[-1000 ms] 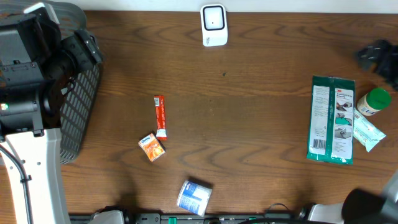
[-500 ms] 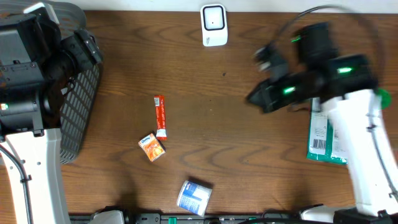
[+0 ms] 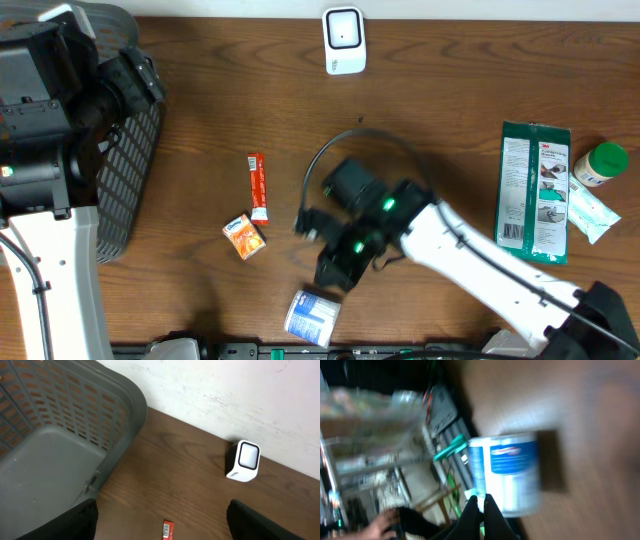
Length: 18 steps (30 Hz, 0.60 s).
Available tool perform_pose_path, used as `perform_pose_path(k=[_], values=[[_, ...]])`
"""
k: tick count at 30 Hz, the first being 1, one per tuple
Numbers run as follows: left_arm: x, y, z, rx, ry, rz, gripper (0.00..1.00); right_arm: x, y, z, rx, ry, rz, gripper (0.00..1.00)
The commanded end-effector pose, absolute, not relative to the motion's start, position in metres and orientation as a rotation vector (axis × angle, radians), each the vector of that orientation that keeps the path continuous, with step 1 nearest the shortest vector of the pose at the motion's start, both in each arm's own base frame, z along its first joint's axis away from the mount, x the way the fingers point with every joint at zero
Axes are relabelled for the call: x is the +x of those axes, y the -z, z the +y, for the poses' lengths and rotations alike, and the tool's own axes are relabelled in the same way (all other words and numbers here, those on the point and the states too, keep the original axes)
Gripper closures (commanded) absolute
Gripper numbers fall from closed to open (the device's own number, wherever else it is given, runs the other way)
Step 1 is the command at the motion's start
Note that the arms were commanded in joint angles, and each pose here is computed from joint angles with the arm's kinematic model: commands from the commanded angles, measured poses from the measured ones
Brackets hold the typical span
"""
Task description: Scan the item barcode
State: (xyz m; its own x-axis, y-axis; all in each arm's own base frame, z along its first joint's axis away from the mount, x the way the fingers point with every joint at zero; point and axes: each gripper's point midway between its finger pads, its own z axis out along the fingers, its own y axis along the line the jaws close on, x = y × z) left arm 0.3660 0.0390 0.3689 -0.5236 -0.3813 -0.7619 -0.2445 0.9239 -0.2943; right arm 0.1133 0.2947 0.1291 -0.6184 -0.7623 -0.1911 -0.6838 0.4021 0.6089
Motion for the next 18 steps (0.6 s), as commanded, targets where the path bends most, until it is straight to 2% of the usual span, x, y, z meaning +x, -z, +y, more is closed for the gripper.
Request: perform_pose_path(k=[1, 13, 18], values=[[0.367, -0.368, 0.041, -0.453, 0.18, 2.146, 0.17, 0.084, -0.127, 0.302, 1.381, 1.028, -2.43, 0.99], [0.367, -0.368, 0.041, -0.453, 0.18, 2.146, 0.17, 0.03, -0.1, 0.304, 1.603, 0.922, -2.282, 0.99], [0.367, -0.368, 0.041, -0.453, 0.18, 2.146, 0.17, 0.038, -0.08, 0.296, 1.578, 0.798, -2.38, 0.99]])
